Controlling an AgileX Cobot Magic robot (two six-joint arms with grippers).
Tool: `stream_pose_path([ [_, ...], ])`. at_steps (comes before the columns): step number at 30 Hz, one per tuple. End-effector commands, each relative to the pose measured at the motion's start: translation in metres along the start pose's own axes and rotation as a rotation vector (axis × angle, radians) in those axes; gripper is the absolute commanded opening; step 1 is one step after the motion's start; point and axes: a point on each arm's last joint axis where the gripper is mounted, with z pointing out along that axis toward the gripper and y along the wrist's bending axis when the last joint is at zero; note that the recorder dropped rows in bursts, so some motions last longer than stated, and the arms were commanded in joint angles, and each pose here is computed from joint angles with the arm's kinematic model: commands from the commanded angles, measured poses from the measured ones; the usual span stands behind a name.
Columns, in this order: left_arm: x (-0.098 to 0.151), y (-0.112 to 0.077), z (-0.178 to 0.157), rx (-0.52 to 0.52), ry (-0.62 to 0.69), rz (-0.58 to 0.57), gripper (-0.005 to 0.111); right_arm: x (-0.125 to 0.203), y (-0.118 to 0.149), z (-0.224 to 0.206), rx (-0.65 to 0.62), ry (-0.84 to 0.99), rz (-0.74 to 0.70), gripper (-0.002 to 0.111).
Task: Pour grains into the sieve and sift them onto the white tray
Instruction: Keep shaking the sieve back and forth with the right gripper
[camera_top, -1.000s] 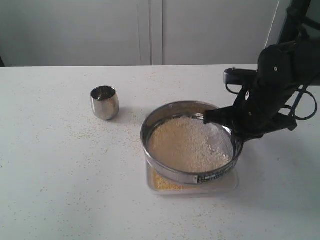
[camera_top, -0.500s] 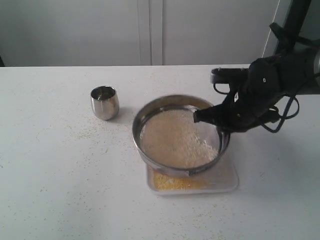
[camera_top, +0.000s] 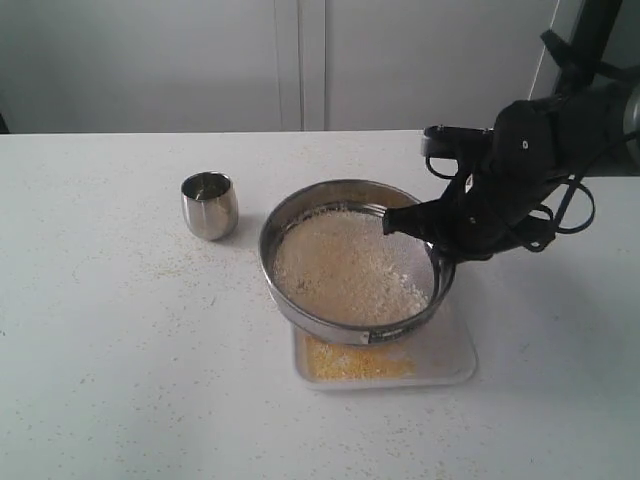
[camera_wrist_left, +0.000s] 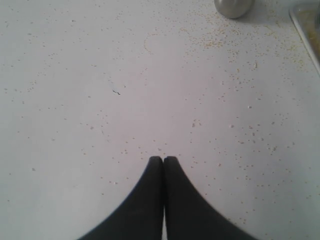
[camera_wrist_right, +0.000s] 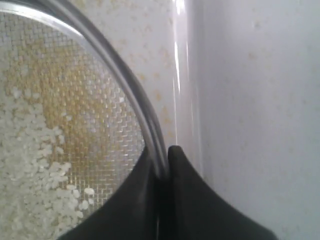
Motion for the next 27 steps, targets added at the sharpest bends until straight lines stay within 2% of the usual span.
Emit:
stream_pose_path([
  [1,0.001,0.0,-0.001,-0.001,-0.002,-0.003,0.0,0.0,0.0,-0.004,-0.009,-0.04,-0.016,0.0],
  [2,0.001,0.0,-0.001,-0.001,-0.002,-0.003,0.0,-0.008,0.002,-0.004,-0.039,-0.129,-0.016,0.0],
  [4,0.001,0.0,-0.001,-0.001,-0.002,-0.003,0.0,-0.014,0.004,-0.002,-0.055,-0.16,0.003,0.0],
  [5,0.001,0.0,-0.001,-0.001,-0.002,-0.003,0.0,-0.012,0.004,-0.004,-0.048,-0.119,0.013,0.0],
  [7,0.001,0.0,-0.001,-0.001,-0.002,-0.003,0.0,0.004,0.001,-0.012,0.001,0.085,0.031,0.0],
  [9,0.001,0.0,-0.001,-0.001,-0.002,-0.003,0.0,0.014,-0.002,-0.015,0.029,0.163,0.026,0.0],
  [13,0.001,0.0,-0.001,-0.001,-0.002,-0.003,0.0,-0.014,0.003,-0.01,-0.041,-0.162,-0.025,0.0],
  [15,0.001,0.0,-0.001,-0.001,-0.002,-0.003,0.0,-0.014,0.005,-0.012,-0.059,-0.14,0.02,0.0],
  [17,0.001,0.0,-0.001,-0.001,-0.002,-0.003,0.0,0.0,0.004,-0.02,-0.037,0.024,0.054,0.0],
  [19,0.001,0.0,-0.001,-0.001,-0.002,-0.003,0.0,0.011,0.0,-0.02,-0.009,0.099,0.047,0.0],
  [22,0.001,0.0,-0.001,-0.001,-0.002,-0.003,0.0,-0.003,0.002,-0.014,-0.045,-0.113,0.008,0.0],
  [27,0.001,0.0,-0.001,-0.001,-0.002,-0.003,0.0,-0.001,0.004,-0.02,-0.063,-0.072,0.054,0.0],
])
